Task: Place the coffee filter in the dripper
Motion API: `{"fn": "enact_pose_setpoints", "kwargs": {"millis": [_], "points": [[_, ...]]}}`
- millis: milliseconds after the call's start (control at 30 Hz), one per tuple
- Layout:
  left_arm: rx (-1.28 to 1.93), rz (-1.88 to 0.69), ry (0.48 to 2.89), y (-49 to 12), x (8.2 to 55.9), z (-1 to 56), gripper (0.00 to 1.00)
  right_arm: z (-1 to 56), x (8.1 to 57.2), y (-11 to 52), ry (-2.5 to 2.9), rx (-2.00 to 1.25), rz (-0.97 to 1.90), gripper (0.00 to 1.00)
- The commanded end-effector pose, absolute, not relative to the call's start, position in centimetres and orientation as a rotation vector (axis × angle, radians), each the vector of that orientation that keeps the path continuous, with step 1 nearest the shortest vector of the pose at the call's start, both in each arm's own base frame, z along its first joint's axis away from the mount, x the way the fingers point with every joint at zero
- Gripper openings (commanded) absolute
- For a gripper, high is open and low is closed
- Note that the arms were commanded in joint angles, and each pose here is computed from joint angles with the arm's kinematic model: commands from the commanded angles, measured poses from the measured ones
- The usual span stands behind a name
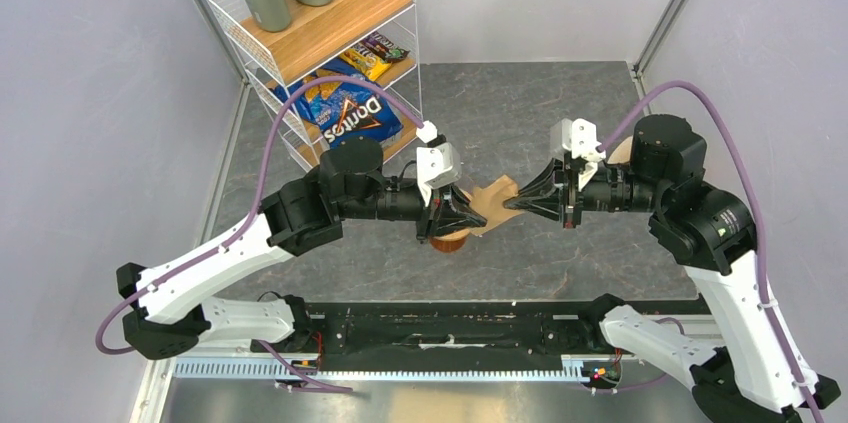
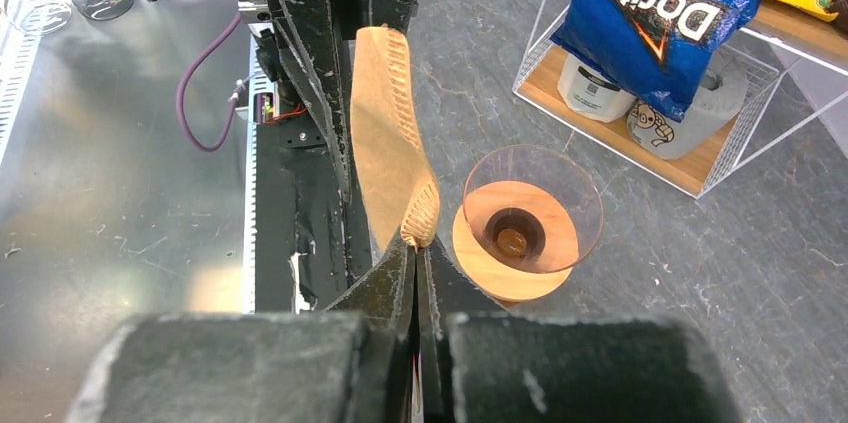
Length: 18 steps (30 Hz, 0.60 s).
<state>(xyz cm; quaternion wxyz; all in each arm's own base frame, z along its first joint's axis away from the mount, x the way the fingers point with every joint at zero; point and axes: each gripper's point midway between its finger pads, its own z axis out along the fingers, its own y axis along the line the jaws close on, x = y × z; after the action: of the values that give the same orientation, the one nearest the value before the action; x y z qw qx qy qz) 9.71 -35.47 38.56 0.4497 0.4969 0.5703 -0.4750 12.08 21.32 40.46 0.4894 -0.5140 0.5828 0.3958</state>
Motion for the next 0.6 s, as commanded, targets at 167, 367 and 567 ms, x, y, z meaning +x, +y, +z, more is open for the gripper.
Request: {"fn": "enact_pose_setpoints", "kwargs": {"millis": [167, 367, 567], "points": [[1.282, -1.207, 1.227, -35.8, 8.8, 40.7, 0.02, 39.8, 10.5, 19.8, 1.513, -1.275, 0.935, 0.7], [1.492, -1.1, 1.069, -34.8, 7.7, 38.6, 0.02, 38.3, 9.3, 19.4, 1.601, -1.392, 0.984, 0.83], [1.552, -1.087, 1.071, -35.5, 7.9, 37.9, 0.02, 39.1, 9.5, 21.0, 1.566, -1.459, 1.117, 0.7]]}}
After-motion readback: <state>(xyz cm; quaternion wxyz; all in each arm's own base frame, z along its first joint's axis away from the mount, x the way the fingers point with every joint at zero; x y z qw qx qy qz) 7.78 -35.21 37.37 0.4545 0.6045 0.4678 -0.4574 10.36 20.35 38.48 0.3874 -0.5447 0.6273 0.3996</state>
